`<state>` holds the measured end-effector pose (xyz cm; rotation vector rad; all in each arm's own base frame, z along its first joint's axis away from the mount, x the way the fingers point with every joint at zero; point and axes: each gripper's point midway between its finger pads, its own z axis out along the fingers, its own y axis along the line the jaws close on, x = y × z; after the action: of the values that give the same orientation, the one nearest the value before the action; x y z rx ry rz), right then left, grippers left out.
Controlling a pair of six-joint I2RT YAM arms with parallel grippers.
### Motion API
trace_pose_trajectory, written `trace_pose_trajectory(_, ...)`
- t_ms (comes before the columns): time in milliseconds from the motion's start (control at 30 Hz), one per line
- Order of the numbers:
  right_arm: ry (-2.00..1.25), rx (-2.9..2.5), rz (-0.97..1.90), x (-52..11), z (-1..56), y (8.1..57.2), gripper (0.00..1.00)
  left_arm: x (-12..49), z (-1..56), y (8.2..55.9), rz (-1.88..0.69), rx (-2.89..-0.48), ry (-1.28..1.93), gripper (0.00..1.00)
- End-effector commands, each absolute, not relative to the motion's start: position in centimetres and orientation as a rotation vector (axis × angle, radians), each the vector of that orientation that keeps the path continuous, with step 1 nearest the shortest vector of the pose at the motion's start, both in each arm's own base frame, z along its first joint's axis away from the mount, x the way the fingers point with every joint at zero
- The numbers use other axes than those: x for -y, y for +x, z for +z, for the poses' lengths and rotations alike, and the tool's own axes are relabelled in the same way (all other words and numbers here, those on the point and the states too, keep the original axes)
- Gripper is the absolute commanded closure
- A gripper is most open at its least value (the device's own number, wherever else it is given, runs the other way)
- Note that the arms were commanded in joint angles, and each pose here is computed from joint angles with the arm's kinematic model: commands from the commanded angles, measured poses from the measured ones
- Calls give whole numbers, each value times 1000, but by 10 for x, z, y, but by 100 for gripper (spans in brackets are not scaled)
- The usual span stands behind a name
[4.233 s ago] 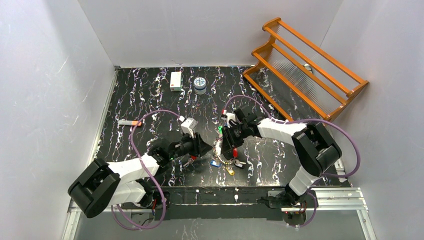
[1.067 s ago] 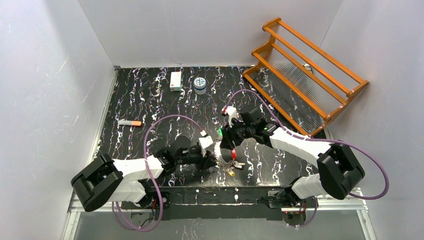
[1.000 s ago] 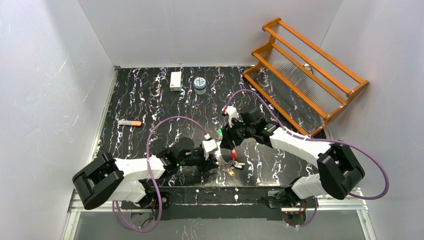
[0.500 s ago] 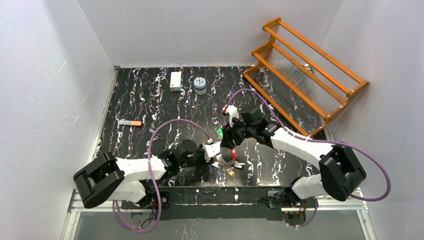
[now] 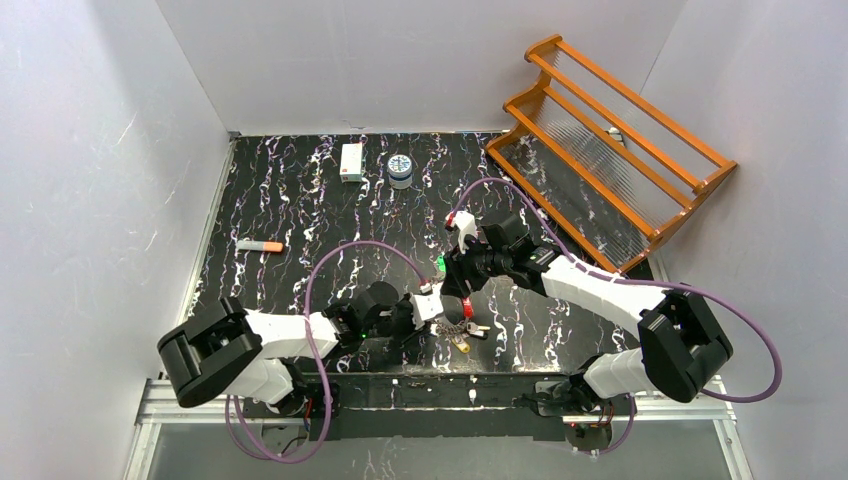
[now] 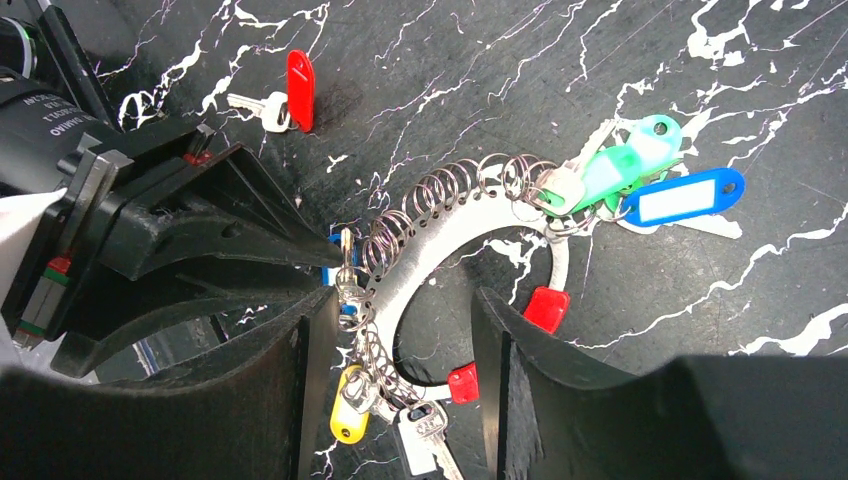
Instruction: Put the keys on the keyring
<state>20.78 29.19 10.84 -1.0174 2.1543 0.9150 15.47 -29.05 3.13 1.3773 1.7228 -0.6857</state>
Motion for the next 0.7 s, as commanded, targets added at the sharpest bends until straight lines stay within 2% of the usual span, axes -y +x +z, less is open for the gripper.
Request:
trace_pose_trajectory(0,-1012,-2149,927,-294,112,207,40,304,44,159,-707,-1664,1380,74)
trace_pose_trajectory(333,-1018,-2157,928,-294,112,207,40,310,45,165,-702,-1660,1358,78)
trace_pose_trajectory(667,-1022,-2155,927,-294,114,207,40,309,41,166,-687,-1667,1363,93)
